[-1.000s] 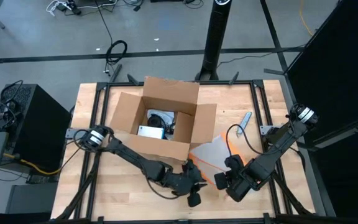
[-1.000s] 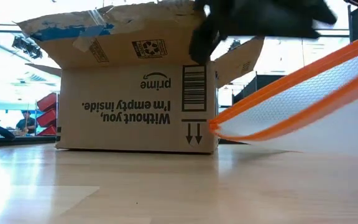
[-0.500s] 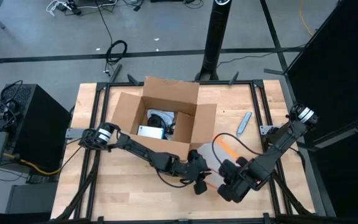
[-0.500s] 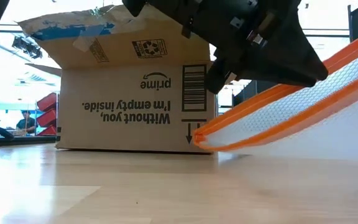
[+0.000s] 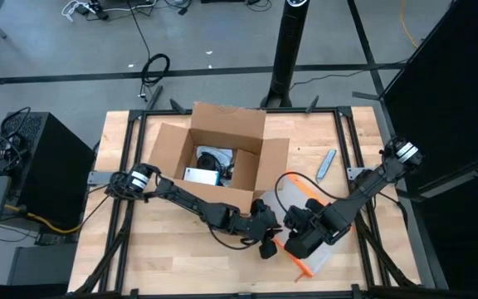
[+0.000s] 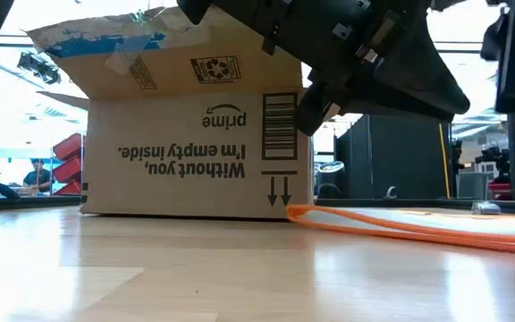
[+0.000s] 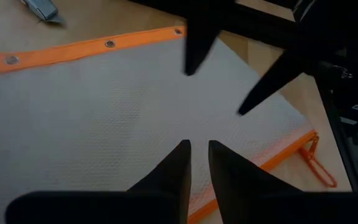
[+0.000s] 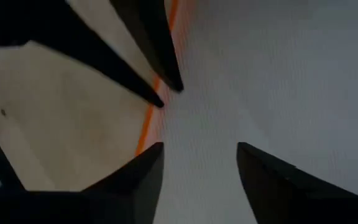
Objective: Unpack boxes
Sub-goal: Open the transparent zip bag
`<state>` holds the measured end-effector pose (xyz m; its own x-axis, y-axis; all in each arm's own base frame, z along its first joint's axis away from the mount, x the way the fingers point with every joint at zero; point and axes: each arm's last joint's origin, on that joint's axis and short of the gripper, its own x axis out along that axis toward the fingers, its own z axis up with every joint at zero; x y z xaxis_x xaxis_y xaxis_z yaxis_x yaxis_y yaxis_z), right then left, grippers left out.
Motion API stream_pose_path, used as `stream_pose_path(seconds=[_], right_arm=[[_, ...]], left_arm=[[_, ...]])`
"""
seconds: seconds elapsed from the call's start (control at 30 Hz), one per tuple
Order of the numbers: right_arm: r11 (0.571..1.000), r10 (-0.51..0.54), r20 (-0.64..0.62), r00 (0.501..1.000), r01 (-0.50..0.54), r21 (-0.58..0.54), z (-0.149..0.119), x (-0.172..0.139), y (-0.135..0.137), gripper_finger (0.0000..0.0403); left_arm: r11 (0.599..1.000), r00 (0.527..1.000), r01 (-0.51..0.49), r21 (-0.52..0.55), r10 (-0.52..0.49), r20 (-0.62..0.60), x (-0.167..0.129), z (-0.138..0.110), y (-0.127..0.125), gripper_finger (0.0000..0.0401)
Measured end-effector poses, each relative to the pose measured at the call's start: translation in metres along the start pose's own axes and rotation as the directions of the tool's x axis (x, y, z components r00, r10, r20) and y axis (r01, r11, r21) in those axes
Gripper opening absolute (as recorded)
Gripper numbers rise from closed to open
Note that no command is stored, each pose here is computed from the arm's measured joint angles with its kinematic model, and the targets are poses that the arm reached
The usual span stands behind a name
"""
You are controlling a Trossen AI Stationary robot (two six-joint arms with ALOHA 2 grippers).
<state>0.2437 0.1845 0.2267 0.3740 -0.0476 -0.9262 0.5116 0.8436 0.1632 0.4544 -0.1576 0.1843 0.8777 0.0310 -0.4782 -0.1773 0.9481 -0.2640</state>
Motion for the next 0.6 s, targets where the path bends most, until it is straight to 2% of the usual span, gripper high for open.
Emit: stream_pose_path(seconds=[0.1, 0.23, 0.4, 0.53, 0.6], right_arm=[[0.999, 0.031, 0.023, 0.999, -0.031, -0.012, 0.002, 0.006, 0.001, 0.0213], [0.986, 0.126, 0.063, 0.990, -0.119, -0.114, -0.007, 0.020, 0.014, 0.0229], [0.970, 0.060, 0.014, 0.998, -0.055, -0.238, -0.028, 0.051, 0.025, 0.0226], [0.961, 0.010, -0.004, 1.000, -0.011, -0.275, -0.040, 0.069, 0.027, 0.0214], [0.963, 0.002, -0.003, 1.000, -0.003, -0.268, -0.040, 0.073, 0.027, 0.0194]], left_arm=[[1.000, 1.000, 0.001, -0.001, -0.001, -0.011, 0.000, -0.001, 0.000, 0.0044], [0.999, 0.995, -0.027, 0.041, 0.031, -0.097, -0.003, -0.013, -0.003, 0.0046], [0.994, 0.978, -0.018, 0.107, 0.040, -0.203, -0.014, -0.034, -0.018, 0.0041], [0.994, 0.976, 0.011, 0.111, 0.013, -0.218, -0.022, -0.044, -0.034, 0.0036], [0.994, 0.975, 0.014, 0.105, 0.010, -0.220, -0.024, -0.046, -0.036, 0.0036]])
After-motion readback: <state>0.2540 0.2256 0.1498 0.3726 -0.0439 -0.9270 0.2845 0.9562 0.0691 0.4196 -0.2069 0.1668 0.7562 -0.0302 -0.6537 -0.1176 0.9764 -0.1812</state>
